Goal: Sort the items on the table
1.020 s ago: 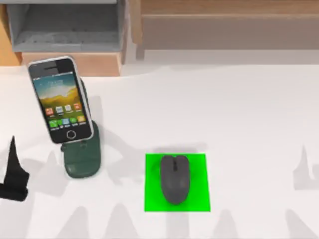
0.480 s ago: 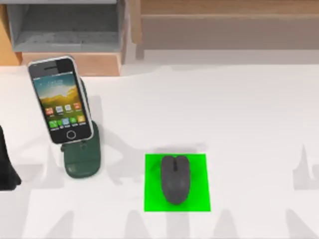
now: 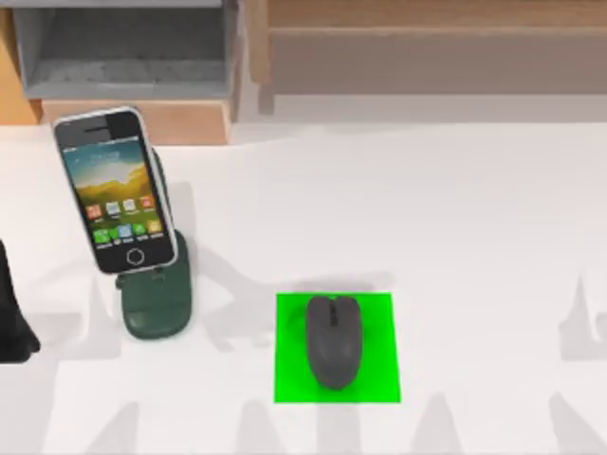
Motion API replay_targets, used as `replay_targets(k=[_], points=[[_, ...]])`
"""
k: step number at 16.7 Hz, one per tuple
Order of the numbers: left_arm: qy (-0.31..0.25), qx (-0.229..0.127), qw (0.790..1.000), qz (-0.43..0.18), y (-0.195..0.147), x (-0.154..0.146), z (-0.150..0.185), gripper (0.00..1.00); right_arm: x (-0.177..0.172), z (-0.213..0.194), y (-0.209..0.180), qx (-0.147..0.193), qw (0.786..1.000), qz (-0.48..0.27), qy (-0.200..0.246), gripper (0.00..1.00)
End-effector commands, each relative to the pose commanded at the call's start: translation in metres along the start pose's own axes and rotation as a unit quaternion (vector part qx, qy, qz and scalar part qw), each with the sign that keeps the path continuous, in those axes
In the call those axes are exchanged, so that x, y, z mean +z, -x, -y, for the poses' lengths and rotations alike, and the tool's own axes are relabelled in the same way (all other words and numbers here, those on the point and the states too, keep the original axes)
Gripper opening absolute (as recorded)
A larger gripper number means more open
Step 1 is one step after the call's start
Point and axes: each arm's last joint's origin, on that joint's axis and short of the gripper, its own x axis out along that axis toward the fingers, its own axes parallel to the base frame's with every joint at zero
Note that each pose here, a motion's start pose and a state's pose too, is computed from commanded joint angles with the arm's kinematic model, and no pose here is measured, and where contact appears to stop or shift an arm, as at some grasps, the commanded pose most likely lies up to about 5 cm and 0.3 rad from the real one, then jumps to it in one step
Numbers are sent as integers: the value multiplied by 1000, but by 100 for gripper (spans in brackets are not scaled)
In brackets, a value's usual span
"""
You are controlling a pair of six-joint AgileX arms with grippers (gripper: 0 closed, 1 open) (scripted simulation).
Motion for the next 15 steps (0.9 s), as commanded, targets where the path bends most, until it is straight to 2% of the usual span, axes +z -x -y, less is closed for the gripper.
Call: replay_targets(k=[7,15], points=[[0,0,1000,0,0,0,0,100,-19,25,-20,-36,996,-79,-10,100],[0,0,1000,0,0,0,0,100,-46,82,-57,-63,984,-152,-65,100]])
